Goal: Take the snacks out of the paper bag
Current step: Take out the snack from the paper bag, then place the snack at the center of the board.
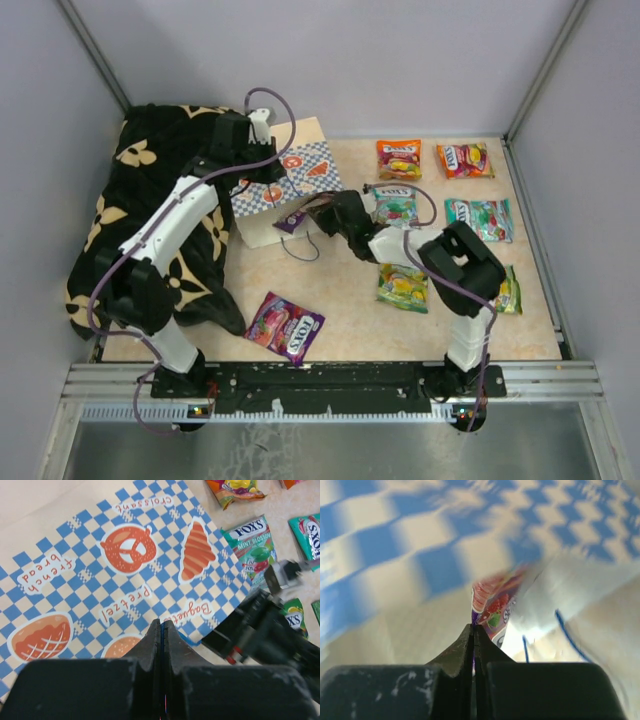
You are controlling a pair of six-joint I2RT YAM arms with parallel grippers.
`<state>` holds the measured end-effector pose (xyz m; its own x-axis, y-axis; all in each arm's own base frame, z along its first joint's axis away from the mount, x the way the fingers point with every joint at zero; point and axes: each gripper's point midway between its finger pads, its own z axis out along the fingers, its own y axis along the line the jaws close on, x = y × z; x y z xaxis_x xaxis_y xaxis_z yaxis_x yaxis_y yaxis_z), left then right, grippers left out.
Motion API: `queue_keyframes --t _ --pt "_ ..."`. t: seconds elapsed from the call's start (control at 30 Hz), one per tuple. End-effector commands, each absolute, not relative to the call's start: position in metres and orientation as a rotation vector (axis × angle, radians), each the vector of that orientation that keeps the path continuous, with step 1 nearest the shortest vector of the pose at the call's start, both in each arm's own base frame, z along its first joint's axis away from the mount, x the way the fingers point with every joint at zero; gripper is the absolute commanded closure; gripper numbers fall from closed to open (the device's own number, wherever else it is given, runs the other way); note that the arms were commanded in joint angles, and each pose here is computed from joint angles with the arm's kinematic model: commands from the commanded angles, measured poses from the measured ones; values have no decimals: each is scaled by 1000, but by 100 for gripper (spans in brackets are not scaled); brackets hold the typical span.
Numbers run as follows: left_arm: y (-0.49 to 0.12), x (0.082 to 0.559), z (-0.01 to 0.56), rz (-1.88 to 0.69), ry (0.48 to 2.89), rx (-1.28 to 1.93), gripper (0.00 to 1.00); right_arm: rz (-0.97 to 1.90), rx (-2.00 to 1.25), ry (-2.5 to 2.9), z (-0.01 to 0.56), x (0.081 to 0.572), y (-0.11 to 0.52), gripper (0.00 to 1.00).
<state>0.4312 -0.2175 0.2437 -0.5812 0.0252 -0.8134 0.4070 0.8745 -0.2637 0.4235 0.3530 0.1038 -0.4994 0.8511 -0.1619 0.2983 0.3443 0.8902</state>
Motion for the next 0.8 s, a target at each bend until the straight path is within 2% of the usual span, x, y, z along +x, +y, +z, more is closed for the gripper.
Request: queue_keyframes --t 0.0,0.23,0.4,0.53,0.77 --pt "-219 452 257 -502 2094 292 100 1321 748 2004 171 378 361 100" --pt "-216 461 259 -470 2093 300 100 1111 454 2114 229 321 306 100" --pt "-220 468 270 -476 2074 312 100 909 -76 2295 264 276 292 100" --pt "-224 475 284 -472 2053 334 100 459 -517 2456 249 244 273 100" --pt "-226 494 320 -445 2009 350 100 -272 -803 2386 214 229 264 100"
